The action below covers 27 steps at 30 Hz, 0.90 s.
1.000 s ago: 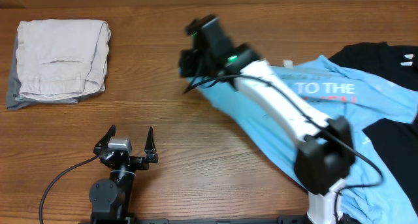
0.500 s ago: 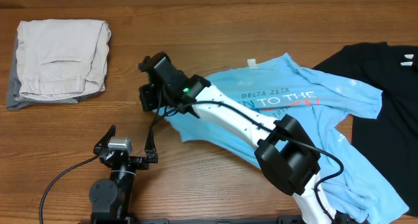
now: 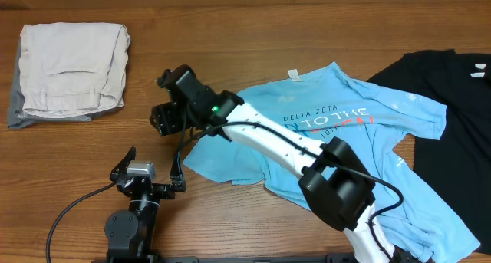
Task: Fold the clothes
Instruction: 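Drag the blue T-shirt leftward to table center with right gripper, then reach left gripper to the T-shirt collar and grasp it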
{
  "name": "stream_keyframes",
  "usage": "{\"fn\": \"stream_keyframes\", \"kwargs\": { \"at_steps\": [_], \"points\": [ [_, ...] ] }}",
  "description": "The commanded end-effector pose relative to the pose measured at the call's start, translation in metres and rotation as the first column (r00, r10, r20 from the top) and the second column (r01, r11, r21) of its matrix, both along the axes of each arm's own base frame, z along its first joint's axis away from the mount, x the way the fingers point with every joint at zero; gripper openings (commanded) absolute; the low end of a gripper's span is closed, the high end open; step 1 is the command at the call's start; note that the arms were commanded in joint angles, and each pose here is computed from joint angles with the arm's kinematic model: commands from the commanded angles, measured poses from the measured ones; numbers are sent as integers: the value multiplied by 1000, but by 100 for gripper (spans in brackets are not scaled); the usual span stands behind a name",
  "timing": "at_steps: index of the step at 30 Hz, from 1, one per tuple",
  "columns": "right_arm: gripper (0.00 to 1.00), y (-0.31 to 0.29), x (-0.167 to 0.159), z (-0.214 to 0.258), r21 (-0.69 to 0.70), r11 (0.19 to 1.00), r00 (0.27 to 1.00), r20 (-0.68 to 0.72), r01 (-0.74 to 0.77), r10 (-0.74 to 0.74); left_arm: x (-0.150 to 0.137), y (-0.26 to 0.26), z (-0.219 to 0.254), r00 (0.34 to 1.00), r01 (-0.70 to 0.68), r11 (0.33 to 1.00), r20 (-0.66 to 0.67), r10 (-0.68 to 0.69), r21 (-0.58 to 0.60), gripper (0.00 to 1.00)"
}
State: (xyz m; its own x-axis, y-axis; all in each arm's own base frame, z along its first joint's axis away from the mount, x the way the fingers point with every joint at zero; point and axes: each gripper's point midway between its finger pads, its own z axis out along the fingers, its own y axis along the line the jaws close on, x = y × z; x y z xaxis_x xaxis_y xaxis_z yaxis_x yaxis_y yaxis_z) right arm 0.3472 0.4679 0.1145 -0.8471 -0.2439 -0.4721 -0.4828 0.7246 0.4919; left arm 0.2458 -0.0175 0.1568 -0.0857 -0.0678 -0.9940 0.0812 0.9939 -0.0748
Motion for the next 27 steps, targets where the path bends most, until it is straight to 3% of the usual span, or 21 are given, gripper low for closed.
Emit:
{"fn": "stream_keyframes", "kwargs": {
  "at_steps": [1,6,13,20,27],
  "points": [
    [73,-50,45,76,33,990,985,108,134,-137,0,1,0,1000,-6,1000,7,6,20,100],
    [85,-163,63,98,-129,931,940,75,341,-334,0,1,0,1000,-6,1000,7,6,20,100],
    [100,-326,65,92,-367,740,794,-9,563,-608,0,2,1,1000,-11,999,15,10,30,100],
    [100,-429,49,77,-488,582,621,-101,650,-777,0,-1,14,998,3,999,67,-5,36,100],
    [100,-483,53,77,-481,490,512,-95,727,-854,-17,-55,45,935,324,946,147,-324,23,100]
  ]
}}
